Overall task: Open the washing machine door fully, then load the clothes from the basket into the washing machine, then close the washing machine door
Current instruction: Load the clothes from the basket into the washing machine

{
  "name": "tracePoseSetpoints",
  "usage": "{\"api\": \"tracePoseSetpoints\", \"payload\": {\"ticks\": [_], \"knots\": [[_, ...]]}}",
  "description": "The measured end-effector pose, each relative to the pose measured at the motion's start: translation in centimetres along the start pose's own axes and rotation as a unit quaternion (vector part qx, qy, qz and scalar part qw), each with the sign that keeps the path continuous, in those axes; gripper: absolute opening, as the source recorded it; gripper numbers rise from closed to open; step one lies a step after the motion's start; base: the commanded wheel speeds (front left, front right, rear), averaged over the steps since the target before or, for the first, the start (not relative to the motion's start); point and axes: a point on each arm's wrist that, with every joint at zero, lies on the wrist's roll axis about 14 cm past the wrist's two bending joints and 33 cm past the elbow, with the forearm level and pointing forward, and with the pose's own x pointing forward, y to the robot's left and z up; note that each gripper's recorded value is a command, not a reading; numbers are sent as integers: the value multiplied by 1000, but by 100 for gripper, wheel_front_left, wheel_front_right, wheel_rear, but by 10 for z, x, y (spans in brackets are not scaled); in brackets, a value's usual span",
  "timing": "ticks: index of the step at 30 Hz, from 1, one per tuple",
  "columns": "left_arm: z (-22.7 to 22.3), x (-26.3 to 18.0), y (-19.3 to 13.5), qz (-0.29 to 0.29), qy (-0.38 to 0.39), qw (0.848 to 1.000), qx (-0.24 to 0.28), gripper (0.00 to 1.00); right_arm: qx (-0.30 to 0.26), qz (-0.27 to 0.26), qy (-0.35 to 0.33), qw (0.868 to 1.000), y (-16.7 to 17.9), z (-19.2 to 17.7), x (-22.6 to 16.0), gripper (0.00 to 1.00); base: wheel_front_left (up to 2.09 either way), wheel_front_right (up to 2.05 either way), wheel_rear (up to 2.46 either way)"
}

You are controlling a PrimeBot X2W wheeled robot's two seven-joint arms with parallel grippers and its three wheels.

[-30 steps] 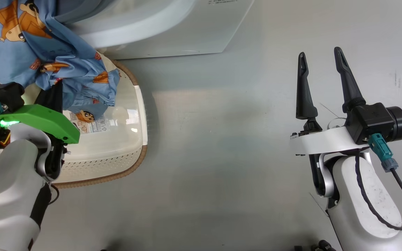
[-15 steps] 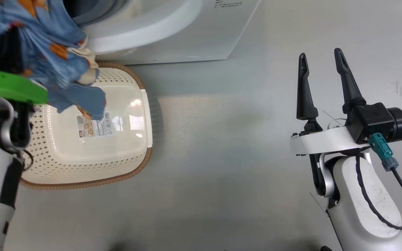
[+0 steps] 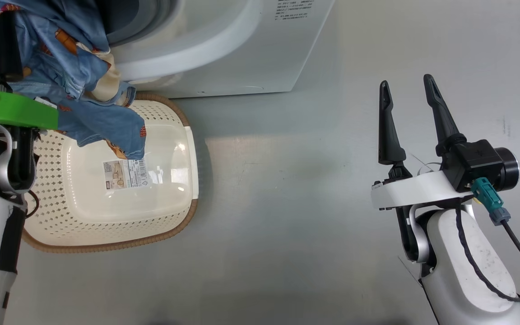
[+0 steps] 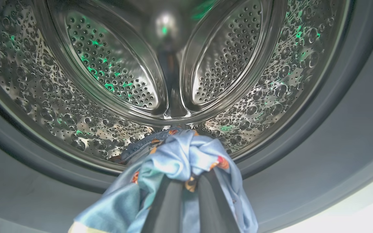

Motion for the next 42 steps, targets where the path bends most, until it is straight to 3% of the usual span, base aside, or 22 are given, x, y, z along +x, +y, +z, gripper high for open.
{"api": "tracePoseSetpoints", "payload": {"ticks": [9, 21, 42], "knots": [[2, 5, 4, -12, 8, 999, 39, 0, 4, 0, 0, 1000, 0, 3, -5, 100, 0, 0, 0], [8, 47, 11, -22, 19, 997, 66, 0, 6, -13, 12, 1000, -10, -6, -10, 100, 0, 0, 0], [-50, 94, 41, 11, 142, 989, 34, 0, 17, -37, 48, 998, -27, -39, -9, 100, 0, 0, 0]]}}
